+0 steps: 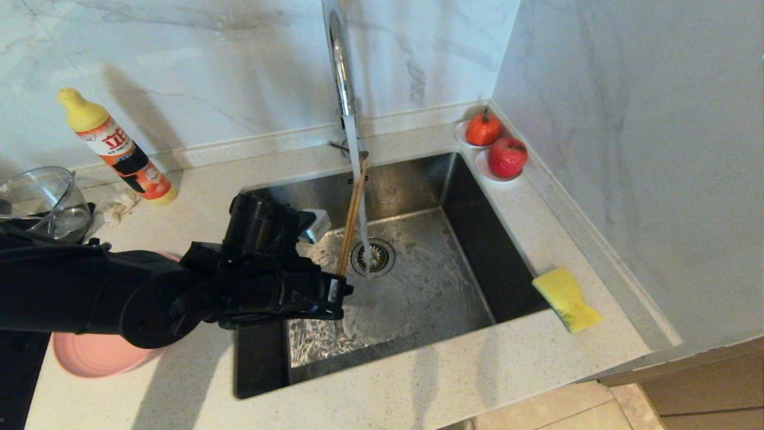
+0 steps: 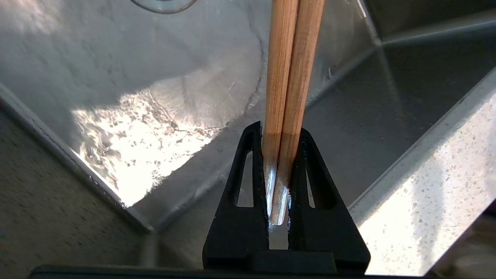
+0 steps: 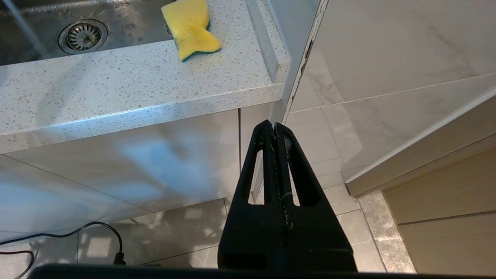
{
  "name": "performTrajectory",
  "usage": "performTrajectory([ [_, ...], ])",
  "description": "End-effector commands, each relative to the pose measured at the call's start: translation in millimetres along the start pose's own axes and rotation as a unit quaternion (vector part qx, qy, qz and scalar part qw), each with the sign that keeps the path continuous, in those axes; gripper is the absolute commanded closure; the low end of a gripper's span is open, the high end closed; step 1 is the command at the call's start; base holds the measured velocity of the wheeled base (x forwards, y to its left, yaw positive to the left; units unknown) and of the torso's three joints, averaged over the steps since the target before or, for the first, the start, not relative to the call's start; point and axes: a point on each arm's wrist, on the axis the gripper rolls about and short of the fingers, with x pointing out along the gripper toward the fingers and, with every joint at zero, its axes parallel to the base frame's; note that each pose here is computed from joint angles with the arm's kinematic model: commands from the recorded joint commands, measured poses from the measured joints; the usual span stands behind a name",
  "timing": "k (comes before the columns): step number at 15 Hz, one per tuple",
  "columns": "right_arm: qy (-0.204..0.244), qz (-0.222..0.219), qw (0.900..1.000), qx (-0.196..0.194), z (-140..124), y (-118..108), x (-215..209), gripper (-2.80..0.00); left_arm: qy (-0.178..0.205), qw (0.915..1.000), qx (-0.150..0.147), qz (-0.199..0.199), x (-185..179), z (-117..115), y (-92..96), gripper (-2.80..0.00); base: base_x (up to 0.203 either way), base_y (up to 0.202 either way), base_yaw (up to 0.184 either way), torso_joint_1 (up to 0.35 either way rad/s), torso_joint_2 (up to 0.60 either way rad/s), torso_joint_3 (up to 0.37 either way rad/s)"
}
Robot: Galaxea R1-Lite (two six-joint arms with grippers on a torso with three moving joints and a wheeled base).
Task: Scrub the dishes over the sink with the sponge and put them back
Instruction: Rinse the chopsticks
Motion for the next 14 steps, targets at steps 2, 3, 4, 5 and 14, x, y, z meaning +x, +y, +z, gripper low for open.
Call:
performTrajectory([
  [2, 0.000, 0.000, 1.000, 0.000, 0, 0, 0, 0.00, -0.025, 0.9995, -0.017, 0.000, 1, 4, 0.3, 0.00, 0.000, 0.000, 0.000, 0.000, 0.00, 0.000],
  [3, 0.000, -0.001, 1.000, 0.000, 0, 0, 0, 0.00, -0.035, 0.9991, -0.025, -0.001, 1, 4, 0.0, 0.00, 0.000, 0.000, 0.000, 0.000, 0.00, 0.000],
  [4, 0.000, -0.001, 1.000, 0.000, 0, 0, 0, 0.00, -0.036, 0.9990, -0.028, -0.002, 2, 1, 0.2, 0.00, 0.000, 0.000, 0.000, 0.000, 0.00, 0.000],
  [5, 0.000, -0.001, 1.000, 0.000, 0, 0, 0, 0.00, -0.042, 0.9987, -0.029, -0.003, 2, 0, 0.3, 0.00, 0.000, 0.000, 0.000, 0.000, 0.00, 0.000],
  [14, 0.000, -0.001, 1.000, 0.000, 0, 0, 0, 0.00, -0.053, 0.9831, -0.097, 0.146, -4, -26, 9.9, 0.00, 0.000, 0.000, 0.000, 0.000, 0.00, 0.000],
])
